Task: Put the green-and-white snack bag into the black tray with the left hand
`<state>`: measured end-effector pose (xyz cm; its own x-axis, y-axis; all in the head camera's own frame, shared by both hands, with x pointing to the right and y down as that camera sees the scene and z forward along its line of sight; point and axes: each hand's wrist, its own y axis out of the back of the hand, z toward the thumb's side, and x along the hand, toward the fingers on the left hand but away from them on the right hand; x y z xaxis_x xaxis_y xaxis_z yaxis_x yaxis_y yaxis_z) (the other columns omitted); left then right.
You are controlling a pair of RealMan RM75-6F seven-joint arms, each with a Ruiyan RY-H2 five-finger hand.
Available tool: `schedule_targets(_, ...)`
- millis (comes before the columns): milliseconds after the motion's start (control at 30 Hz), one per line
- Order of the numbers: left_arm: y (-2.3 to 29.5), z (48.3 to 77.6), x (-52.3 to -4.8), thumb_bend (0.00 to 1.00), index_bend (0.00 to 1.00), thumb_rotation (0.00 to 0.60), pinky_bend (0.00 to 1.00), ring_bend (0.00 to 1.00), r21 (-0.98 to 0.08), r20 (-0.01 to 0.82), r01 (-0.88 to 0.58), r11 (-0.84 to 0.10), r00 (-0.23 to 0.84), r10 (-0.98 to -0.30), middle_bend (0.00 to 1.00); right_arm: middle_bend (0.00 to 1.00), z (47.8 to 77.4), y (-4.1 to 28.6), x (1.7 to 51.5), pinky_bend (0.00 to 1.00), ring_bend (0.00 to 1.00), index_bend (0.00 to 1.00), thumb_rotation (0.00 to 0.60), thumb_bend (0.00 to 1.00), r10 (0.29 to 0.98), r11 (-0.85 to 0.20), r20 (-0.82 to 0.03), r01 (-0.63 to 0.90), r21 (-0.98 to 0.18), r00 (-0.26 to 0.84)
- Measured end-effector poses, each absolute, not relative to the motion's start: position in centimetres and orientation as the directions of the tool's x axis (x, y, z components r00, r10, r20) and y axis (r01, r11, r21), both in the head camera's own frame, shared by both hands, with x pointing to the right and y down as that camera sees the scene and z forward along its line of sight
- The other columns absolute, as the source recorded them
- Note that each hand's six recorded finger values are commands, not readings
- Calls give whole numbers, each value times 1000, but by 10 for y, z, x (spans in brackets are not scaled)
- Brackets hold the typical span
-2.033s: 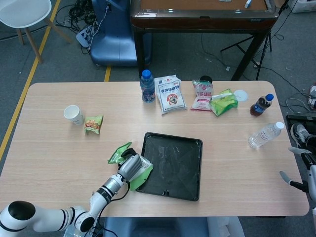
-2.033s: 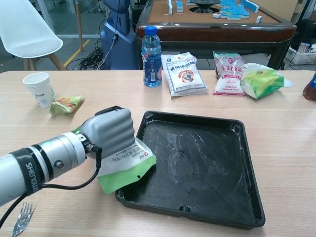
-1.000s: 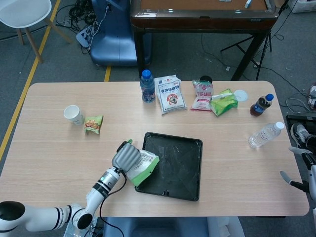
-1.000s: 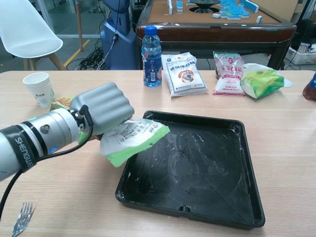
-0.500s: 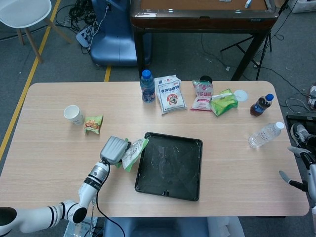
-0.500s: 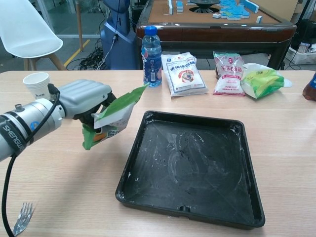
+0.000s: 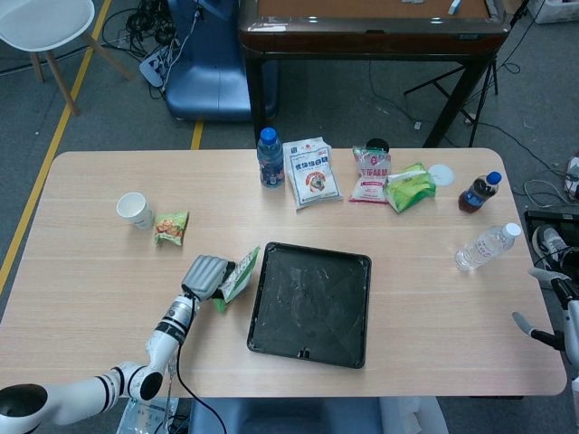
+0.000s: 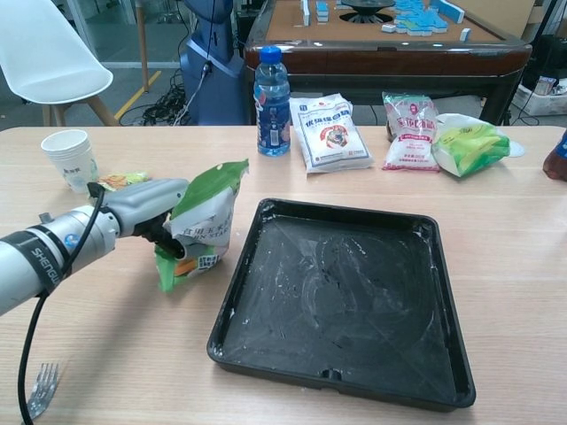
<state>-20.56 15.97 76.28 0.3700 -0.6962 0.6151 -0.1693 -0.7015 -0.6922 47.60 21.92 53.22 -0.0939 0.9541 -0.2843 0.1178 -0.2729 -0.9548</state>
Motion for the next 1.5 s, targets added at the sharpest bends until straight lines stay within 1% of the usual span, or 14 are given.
schedule_targets(100, 162, 765, -201, 361, 540, 600, 750, 656, -675, 620, -193, -712, 375, -689, 677, 356, 532, 219, 477, 240, 185, 310, 600, 10, 954, -272, -284, 117, -955, -96)
schedule_targets(200, 164, 768, -200, 323, 435, 600, 704, 583, -660, 633, -198, -725, 375, -678, 611, 356, 532, 219, 478, 240, 185, 310, 600, 10, 954, -273, -284, 118, -955, -98)
schedule_targets(267, 164, 769, -199, 274, 326, 600, 660, 505, -646, 643, -206, -735, 372, -669, 525, 355, 532, 219, 478, 240, 185, 310, 600, 10, 954, -273, -284, 119, -955, -99)
schedule_targets(367, 165, 768, -199, 236, 170, 600, 589, 391, -630, 653, -215, -746, 372, -660, 381, 356, 532, 220, 479, 240, 185, 310, 600, 10, 953, -272, -285, 123, -954, -102)
schedule_targets(400, 165, 767, -199, 231, 136, 600, 570, 366, -626, 655, -220, -748, 372, -658, 350, 355, 532, 220, 479, 240, 185, 310, 600, 10, 953, -272, -286, 125, -954, -102)
schedule_targets(433, 165, 767, -199, 224, 73, 600, 537, 322, -622, 658, -224, -751, 371, -655, 297, 355, 532, 220, 479, 240, 185, 310, 600, 10, 953, -273, -286, 125, -954, -102)
schedule_targets(500, 165, 765, -200, 218, 11, 600, 492, 259, -607, 667, -235, -759, 369, -648, 224, 356, 533, 220, 479, 240, 185, 310, 600, 10, 953, -273, -286, 125, -954, -100)
schedule_targets(600, 167, 764, -201, 206, 0, 600, 443, 188, -584, 684, -243, -775, 366, -631, 129, 355, 534, 219, 478, 240, 185, 310, 600, 10, 953, -273, -286, 127, -953, -95)
schedule_targets(767, 167, 757, -204, 195, 0, 600, 389, 131, -569, 695, -248, -784, 365, -619, 56, 356, 535, 217, 476, 240, 185, 309, 600, 10, 954, -273, -286, 128, -953, -90)
schedule_targets(1133, 168, 740, -211, 195, 0, 600, 352, 97, -554, 701, -258, -792, 369, -610, 29, 356, 535, 215, 473, 240, 185, 309, 600, 10, 955, -273, -284, 129, -953, -81)
schedule_targets(1500, 174, 713, -232, 195, 0, 600, 328, 78, -553, 711, -238, -798, 365, -601, 26, 356, 536, 212, 469, 240, 185, 310, 600, 10, 957, -272, -282, 127, -954, -69)
